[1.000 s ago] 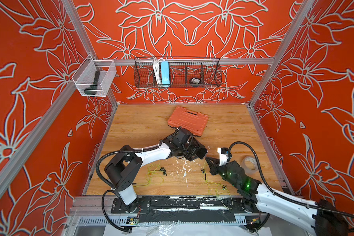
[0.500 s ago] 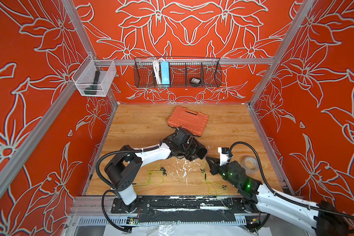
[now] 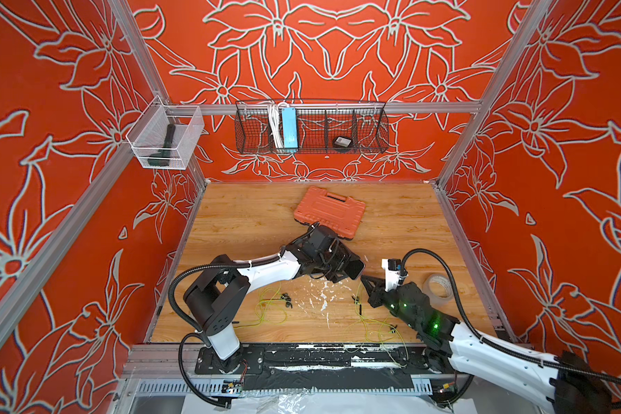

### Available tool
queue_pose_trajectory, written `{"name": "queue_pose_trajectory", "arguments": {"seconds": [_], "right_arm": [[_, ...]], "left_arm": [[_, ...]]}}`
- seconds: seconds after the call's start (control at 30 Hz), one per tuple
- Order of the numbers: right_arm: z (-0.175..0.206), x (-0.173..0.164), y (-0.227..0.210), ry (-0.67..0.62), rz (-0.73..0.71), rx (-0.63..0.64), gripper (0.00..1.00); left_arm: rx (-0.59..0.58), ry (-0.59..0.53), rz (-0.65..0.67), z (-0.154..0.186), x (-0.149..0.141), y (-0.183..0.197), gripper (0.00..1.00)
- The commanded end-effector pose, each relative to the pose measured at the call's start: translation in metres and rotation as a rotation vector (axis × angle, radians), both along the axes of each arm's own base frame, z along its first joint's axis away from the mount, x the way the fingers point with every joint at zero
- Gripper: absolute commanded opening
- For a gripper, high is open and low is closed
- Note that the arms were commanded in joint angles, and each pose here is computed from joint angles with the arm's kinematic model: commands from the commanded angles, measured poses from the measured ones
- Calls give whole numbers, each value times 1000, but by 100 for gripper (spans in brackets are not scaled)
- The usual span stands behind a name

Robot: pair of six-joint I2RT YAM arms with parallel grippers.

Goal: Plug wired earphones into phones
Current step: Insert the wired earphone into the phone.

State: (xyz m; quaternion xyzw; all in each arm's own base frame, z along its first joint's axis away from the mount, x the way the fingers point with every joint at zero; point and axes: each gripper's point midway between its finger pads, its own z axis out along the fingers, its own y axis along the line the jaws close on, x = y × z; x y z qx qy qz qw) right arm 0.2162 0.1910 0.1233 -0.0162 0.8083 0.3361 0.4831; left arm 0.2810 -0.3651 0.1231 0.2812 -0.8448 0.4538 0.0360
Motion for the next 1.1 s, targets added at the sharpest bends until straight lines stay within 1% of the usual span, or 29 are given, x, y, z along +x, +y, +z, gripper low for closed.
{"name": "queue_pose_trajectory", "arguments": {"seconds": [0.0, 0.67, 1.07], "right_arm": [[13, 5, -2, -35, -22, 2, 0], [17, 6, -3, -45, -29, 6, 0], [17, 7, -3, -42, -36, 10, 0]], "left_arm": [[-72, -29, -51, 26, -10, -13, 56], [-71, -35, -55, 27, -14, -14, 56], [-110, -25, -67, 31, -17, -19, 56]]}}
